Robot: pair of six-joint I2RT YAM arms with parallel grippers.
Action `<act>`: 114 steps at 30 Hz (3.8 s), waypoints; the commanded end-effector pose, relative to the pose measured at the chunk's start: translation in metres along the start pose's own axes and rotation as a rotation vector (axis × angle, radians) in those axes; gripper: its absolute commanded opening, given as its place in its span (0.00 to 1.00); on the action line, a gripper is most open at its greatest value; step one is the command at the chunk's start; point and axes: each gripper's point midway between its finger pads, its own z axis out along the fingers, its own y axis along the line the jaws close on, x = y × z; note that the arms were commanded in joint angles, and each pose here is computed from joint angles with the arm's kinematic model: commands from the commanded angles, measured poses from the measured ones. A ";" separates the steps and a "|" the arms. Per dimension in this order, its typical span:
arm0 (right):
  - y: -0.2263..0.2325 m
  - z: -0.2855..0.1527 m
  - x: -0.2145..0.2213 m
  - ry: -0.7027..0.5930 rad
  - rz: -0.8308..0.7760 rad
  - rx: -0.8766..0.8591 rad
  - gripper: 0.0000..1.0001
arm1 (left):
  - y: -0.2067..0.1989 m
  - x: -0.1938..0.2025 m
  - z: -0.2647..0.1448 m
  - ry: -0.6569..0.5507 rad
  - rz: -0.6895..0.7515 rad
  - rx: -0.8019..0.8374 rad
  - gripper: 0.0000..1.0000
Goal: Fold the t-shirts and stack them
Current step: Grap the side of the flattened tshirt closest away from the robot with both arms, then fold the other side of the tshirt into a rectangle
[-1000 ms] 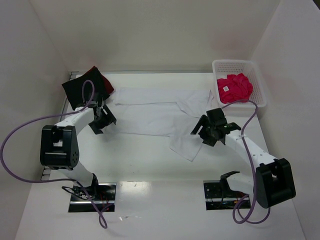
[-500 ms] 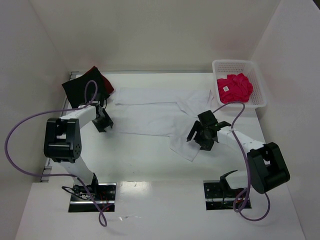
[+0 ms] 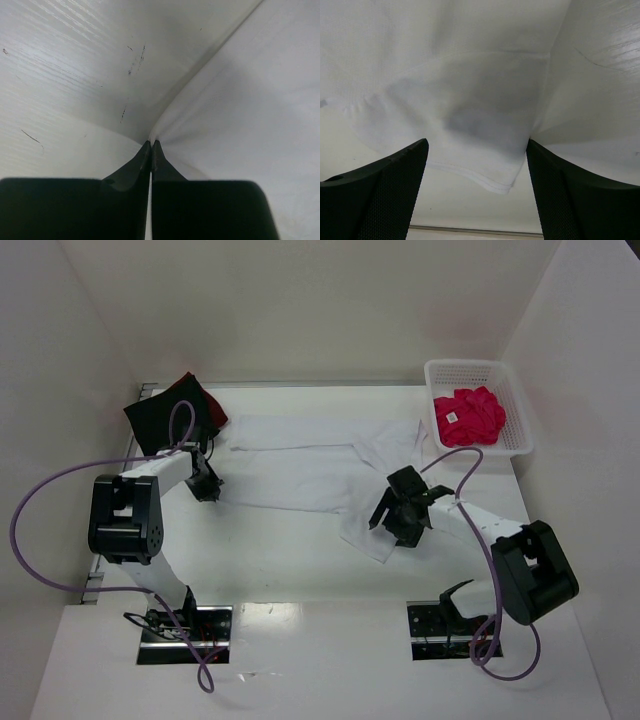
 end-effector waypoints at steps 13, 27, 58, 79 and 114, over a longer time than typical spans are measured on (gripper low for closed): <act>-0.014 -0.008 0.070 0.172 -0.024 0.063 0.67 | -0.001 -0.004 -0.006 -0.004 0.023 0.008 0.00; -0.015 -0.001 0.054 0.068 -0.038 0.125 0.58 | 0.000 -0.009 -0.010 -0.012 0.014 0.011 0.00; 0.055 -0.046 -0.033 -0.199 -0.079 0.021 0.00 | -0.022 -0.059 -0.065 -0.172 0.049 0.102 0.00; 0.114 -0.070 -0.249 -0.563 -0.126 -0.036 0.00 | -0.094 -0.142 -0.062 -0.273 0.101 0.234 0.00; 0.189 -0.008 -0.307 -0.508 -0.204 -0.254 0.57 | -0.185 -0.229 -0.102 -0.436 0.291 0.512 0.98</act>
